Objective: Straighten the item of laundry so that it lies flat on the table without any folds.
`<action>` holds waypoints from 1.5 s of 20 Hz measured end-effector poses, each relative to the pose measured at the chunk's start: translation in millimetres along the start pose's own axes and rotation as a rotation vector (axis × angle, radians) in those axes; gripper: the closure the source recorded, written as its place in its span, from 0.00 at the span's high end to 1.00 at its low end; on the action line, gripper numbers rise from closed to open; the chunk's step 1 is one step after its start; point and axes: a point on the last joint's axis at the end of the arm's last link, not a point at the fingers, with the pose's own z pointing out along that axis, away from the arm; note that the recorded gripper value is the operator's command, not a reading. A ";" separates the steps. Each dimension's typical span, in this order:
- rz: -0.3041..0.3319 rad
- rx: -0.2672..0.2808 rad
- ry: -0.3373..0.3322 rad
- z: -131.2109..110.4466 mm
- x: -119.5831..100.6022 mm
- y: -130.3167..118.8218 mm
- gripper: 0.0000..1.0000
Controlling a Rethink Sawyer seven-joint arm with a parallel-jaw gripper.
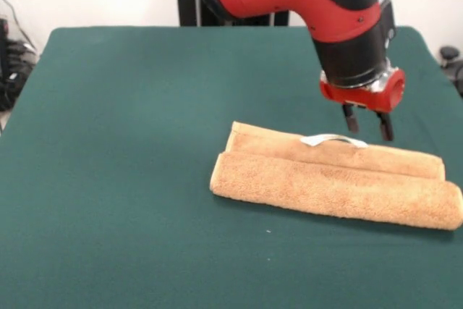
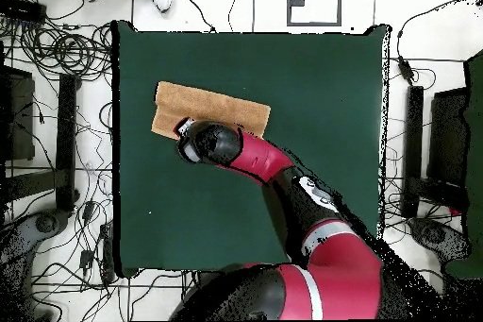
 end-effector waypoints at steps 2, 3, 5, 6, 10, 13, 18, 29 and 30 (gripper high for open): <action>-0.003 -0.004 -0.015 0.7 -2.5 -1.6 1.00; -0.004 -0.006 -0.022 1.9 -3.9 -3.2 1.00; -0.006 -0.009 -0.032 3.5 -5.8 -5.5 1.00; -0.008 -0.010 -0.037 4.6 -6.8 -7.4 1.00; -0.012 -0.011 -0.054 10.9 -10.2 -15.4 1.00; -0.018 -0.017 -0.076 17.7 -12.2 -20.9 1.00; -0.039 -0.024 -0.096 19.1 -11.4 -20.7 1.00; -0.046 -0.035 -0.105 19.3 -11.2 -20.6 1.00; -0.045 -0.036 -0.105 19.2 -11.3 -20.6 1.00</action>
